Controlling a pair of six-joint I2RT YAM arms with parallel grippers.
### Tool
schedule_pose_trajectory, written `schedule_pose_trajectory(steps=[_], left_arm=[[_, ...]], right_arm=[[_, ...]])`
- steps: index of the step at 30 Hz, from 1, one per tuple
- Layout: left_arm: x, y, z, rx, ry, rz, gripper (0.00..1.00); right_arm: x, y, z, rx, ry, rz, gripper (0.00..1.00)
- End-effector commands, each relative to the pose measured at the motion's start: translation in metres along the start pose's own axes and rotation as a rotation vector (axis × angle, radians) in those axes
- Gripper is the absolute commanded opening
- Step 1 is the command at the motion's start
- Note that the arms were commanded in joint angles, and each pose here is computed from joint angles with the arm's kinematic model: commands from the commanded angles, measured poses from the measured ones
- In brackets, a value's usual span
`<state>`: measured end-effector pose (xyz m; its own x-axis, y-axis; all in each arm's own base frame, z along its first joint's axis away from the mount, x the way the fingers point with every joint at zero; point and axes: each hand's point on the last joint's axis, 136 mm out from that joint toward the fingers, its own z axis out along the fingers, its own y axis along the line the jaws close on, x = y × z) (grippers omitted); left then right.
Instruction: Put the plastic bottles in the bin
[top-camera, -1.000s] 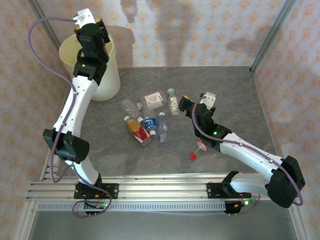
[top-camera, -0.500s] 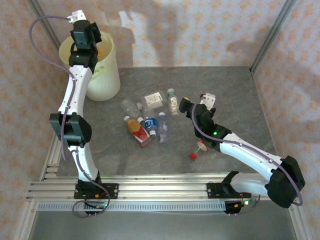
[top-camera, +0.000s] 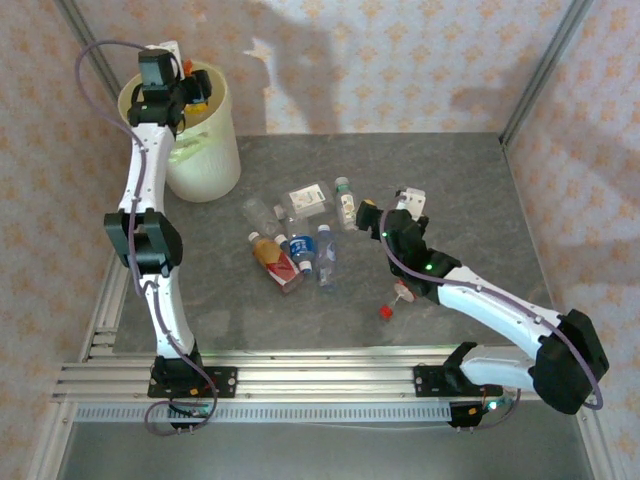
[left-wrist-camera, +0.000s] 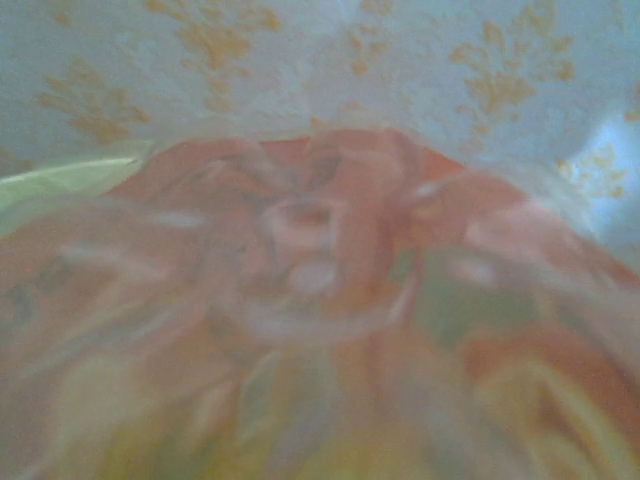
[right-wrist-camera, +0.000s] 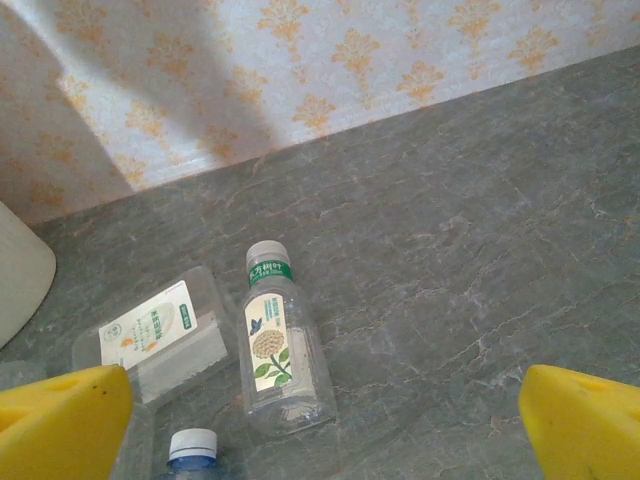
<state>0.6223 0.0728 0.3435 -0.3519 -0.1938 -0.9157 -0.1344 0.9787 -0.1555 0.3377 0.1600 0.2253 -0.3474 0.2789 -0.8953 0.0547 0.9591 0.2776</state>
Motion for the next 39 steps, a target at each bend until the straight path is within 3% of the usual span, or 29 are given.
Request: schedule_pose_trajectory(steps=[1, 5, 17, 28, 34, 39], left_arm=[[0.005, -0.015, -0.001, 0.082, 0.053, 0.01, 0.75], [0.006, -0.007, 0.004, 0.038, 0.051, -0.017, 0.84], [-0.02, -0.012, -0.016, 0.048, -0.004, -0.079, 0.9], [-0.02, -0.021, -0.034, -0.002, 0.01, -0.119, 1.0], [-0.024, -0.034, -0.064, -0.103, -0.012, -0.162, 1.0], [-0.024, -0.055, -0.113, -0.161, -0.061, -0.184, 1.0]], right_arm=[[-0.001, 0.002, 0.002, -0.006, 0.003, -0.023, 0.99], [0.003, 0.005, 0.006, -0.004, 0.02, -0.04, 0.99], [0.005, 0.002, 0.006, 0.004, 0.028, -0.041, 0.99], [0.008, 0.009, 0.011, -0.003, 0.057, -0.039, 0.99], [0.008, 0.009, 0.011, -0.003, 0.066, -0.034, 0.99], [0.008, 0.007, 0.01, 0.002, 0.063, -0.031, 0.99]])
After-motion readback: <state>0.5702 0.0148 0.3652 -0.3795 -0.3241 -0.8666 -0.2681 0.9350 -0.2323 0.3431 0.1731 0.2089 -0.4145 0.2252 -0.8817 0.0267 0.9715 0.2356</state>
